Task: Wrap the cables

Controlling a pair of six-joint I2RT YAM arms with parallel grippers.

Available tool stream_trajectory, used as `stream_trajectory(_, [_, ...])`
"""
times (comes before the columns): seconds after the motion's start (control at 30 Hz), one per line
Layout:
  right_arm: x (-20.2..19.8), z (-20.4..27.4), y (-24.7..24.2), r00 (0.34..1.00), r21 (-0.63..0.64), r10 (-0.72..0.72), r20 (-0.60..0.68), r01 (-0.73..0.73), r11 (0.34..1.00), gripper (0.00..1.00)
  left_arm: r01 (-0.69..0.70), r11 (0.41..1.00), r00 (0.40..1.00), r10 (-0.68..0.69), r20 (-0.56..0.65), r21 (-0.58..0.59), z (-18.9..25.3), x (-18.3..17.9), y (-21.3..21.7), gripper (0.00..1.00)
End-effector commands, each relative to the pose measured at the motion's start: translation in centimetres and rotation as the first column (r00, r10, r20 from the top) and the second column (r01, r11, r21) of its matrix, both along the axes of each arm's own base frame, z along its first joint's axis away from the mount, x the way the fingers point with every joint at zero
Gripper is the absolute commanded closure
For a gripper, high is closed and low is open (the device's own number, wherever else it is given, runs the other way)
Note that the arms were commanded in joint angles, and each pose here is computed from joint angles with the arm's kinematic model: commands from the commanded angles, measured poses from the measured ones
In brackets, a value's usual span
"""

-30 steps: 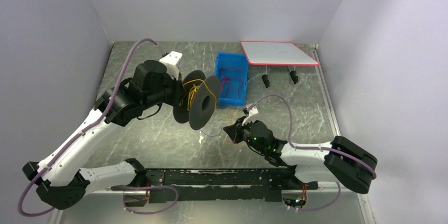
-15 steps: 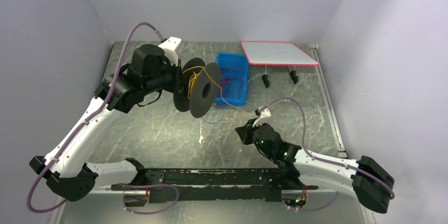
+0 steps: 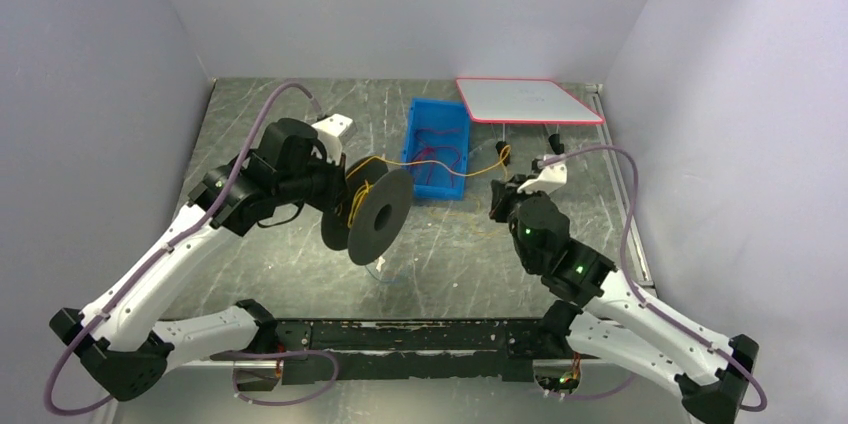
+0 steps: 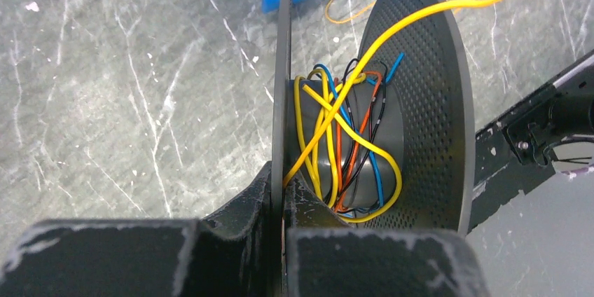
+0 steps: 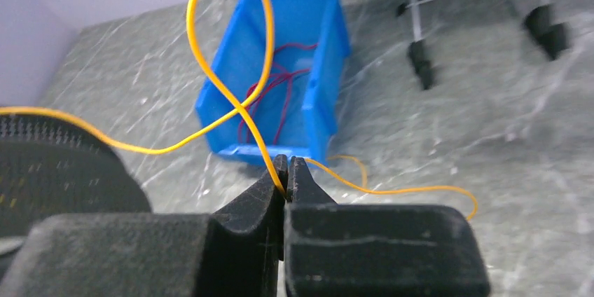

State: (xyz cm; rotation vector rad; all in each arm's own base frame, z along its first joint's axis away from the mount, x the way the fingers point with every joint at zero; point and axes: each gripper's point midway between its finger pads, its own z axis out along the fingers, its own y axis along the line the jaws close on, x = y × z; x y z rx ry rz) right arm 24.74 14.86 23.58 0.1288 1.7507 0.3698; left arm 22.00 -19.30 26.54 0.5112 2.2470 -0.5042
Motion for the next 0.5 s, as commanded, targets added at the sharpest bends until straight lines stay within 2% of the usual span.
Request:
stream_trajectory(0.0, [1.0,1.5,-4.2,0.985,-0.163,-0.168,0.033,0.171,0.972,1.0,0.078,0.993,0.995,-0.071,0.07,-0.093,2.2,-0.8,-1.0,0.93])
stream_trajectory(0.17, [2.3,0.6,-6.2,0.97,-0.198,-0.243,0.019,0.242,0.95,1.0,0.137,0.98,0.986,-0.121,0.115,-0.143,3.8,-2.0,-1.2,0.93])
stream_trajectory(0.47, [3.7,-4.5,-6.4,0.967,-0.197,-0.231,-0.104,0.207,0.958,1.0,0.288,0.931,0.948,-0.245,0.203,-0.223,6.9,-4.9,-1.9,0.93])
